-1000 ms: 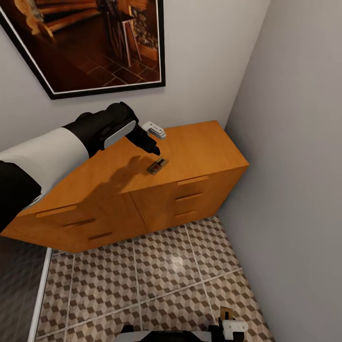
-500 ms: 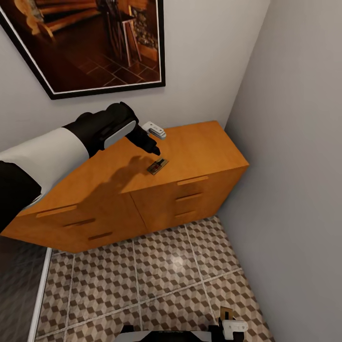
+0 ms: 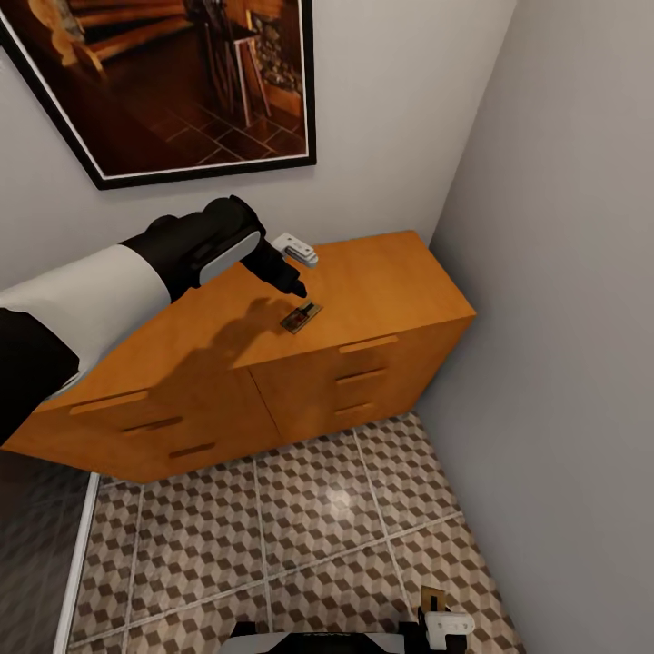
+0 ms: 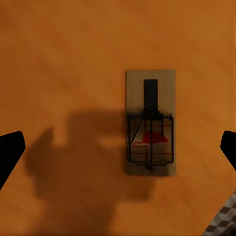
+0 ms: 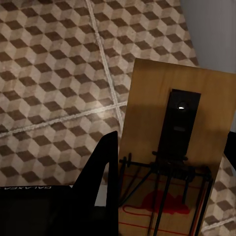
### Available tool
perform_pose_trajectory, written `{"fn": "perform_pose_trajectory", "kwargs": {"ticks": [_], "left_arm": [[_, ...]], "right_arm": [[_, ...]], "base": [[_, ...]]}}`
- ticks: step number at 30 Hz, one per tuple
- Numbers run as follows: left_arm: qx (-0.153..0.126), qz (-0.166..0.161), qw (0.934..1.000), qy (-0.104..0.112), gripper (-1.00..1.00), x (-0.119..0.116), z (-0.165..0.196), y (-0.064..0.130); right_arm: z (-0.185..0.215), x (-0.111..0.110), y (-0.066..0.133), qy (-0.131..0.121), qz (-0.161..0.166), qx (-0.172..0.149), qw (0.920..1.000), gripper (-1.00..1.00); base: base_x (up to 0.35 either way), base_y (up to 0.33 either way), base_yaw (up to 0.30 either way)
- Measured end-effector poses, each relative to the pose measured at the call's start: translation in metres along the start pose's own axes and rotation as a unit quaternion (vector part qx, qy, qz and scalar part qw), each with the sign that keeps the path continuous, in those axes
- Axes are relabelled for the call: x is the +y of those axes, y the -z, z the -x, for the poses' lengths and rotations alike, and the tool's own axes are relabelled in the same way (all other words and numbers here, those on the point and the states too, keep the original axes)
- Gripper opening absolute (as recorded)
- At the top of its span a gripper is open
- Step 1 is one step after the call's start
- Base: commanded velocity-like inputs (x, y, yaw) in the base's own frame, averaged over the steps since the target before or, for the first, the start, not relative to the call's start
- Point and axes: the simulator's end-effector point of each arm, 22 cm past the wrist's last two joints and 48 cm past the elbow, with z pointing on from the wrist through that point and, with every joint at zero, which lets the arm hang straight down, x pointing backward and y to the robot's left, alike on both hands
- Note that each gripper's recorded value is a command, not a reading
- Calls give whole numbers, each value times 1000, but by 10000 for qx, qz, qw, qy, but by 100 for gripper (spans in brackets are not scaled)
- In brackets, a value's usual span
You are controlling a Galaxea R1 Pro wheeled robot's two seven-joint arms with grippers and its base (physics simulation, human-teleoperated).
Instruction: Take the four mousetraps from the cabinet in the bathroom and place them on the bathroom floor. Make sure all four end up on the same floor surface, and ensure that at least two of them are either under or directly next to the same bathroom sink.
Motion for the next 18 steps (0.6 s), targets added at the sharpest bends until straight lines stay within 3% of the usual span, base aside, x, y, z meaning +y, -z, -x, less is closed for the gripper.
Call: {"fn": "perform_pose_trajectory", "kwargs": {"ticks": [18], "left_arm": [[108,-87,9999,30,100,-6,-13,-16]], "right_arm": [[-6,0,0,4,1,63,10000,-100]], "base": [[-3,0,0]]}}
